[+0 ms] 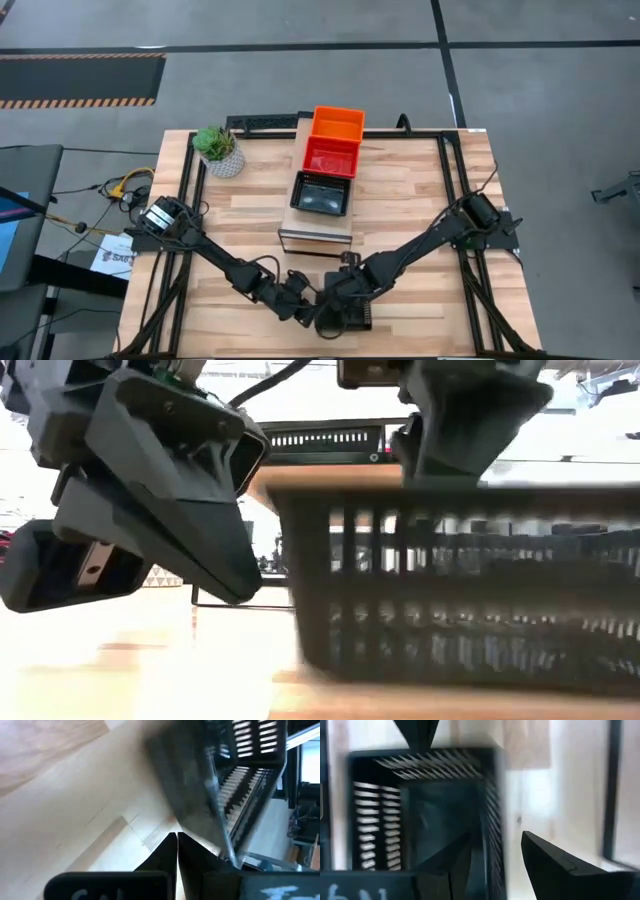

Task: Stack baskets on shelf by color
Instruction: Stack the black bin on top of the stacked black bin on the shelf

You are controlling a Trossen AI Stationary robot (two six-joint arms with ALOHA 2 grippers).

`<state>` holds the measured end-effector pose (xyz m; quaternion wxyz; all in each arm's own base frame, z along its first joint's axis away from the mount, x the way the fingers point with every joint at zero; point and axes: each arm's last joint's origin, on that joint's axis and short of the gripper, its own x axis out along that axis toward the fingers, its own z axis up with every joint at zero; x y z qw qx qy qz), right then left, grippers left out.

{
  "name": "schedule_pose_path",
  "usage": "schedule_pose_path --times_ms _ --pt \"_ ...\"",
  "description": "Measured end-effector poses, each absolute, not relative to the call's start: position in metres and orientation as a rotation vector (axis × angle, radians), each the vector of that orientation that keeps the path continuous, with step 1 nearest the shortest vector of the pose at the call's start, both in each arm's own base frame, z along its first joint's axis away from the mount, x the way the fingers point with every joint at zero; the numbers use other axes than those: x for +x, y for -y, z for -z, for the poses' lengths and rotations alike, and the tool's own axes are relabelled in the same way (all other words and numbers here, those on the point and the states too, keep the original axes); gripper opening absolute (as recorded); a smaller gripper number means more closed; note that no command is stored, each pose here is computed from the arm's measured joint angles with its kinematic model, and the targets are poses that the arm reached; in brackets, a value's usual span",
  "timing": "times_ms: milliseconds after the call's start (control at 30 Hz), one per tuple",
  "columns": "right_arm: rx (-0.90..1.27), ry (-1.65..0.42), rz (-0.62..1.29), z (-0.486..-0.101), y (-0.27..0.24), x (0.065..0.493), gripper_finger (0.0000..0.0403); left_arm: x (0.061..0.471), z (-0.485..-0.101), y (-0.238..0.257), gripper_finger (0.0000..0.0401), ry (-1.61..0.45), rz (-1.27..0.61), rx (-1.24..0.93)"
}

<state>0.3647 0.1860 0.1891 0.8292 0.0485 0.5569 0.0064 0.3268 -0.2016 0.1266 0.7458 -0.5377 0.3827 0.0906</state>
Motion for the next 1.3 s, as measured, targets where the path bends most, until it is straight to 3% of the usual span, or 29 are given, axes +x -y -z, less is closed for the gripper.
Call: schedule_pose_path --times_ms 767,900,1100,1300 --pt "0.082 -1.241 -0.026 -0.174 -0.195 0.361 0.0169 0.327 -0.127 0.201 0.0 -0.819 -0.211 -1.168" --pt "0.056 -1.294 -0.019 -0.166 -0.197 0.357 0.0135 0.327 -0.127 0.201 0.0 -0.826 -0.201 -1.172" --pt "0.081 -1.311 -0.046 -0.168 -0.198 0.356 0.002 0.327 -0.127 0.202 0.0 -0.837 -0.194 -1.169" --pt "0.111 -1.322 -0.082 -0.179 -0.2 0.359 0.0015 0.324 -0.143 0.201 0.0 -0.847 -0.128 -1.156"
